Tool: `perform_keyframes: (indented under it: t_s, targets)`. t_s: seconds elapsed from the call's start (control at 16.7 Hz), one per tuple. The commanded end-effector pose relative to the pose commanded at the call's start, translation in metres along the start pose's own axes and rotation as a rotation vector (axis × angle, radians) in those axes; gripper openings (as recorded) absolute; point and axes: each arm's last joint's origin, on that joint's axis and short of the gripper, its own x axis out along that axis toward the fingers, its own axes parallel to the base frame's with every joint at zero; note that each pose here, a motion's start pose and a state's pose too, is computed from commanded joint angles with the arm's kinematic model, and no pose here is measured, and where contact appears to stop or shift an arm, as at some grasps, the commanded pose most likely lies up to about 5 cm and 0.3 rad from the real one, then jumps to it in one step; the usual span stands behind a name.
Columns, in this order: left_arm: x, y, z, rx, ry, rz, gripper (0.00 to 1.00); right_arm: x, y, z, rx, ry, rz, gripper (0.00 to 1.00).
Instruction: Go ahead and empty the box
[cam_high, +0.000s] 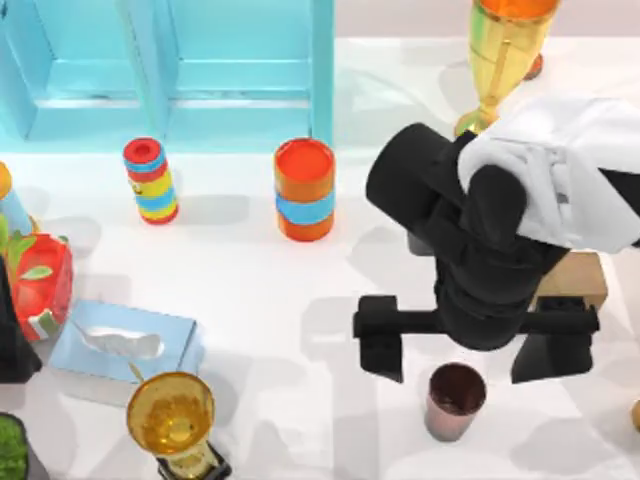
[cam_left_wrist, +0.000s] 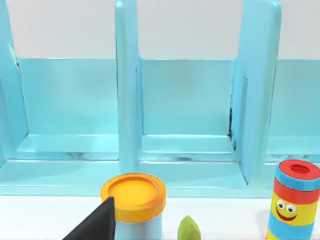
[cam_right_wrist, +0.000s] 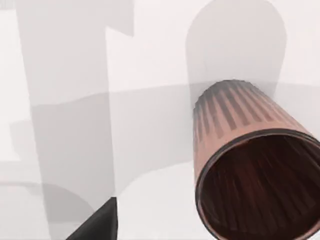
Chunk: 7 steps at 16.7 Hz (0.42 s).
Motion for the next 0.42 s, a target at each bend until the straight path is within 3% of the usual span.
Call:
perform_keyframes:
  t_s: [0.42]
  targets:
    - [0.0, 0.0, 0.0, 0.0, 0.0, 0.0, 1.0, -0.058, -0.005, -0.003, 0.002, 0.004, -0.005, 1.0]
